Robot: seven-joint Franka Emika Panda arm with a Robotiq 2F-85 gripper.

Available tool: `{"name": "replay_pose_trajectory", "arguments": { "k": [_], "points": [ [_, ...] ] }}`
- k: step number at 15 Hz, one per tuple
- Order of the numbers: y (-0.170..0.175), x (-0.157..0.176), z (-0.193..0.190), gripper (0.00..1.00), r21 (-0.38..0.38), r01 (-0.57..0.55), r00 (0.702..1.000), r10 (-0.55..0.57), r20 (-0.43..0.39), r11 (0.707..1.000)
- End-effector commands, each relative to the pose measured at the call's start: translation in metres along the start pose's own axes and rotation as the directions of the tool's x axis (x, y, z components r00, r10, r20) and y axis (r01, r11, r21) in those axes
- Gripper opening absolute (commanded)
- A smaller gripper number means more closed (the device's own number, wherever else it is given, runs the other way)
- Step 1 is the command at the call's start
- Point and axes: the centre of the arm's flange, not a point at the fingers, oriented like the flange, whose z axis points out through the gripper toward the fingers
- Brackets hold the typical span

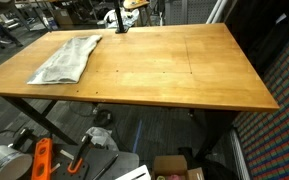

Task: Fold the cloth

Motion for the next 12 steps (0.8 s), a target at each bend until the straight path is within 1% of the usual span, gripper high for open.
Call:
{"name": "replay_pose_trajectory", "arguments": {
  "k": [1,3,5,8,12],
  "points": [
    [-0.008,-0.069,-0.016,1.00,0.078,0.181,0.983,-0.183,0.028,0.980],
    [-0.034,-0.090,-0.016,1.00,0.097,0.282,0.957,-0.288,0.043,0.954],
    [-0.061,-0.110,-0.010,1.00,0.093,0.384,0.920,-0.389,0.043,0.919],
    [-0.090,-0.130,0.005,1.00,0.067,0.444,0.892,-0.448,0.061,0.894],
    [-0.103,-0.145,0.025,1.00,0.054,0.484,0.867,-0.487,0.106,0.873]
  ]
}}
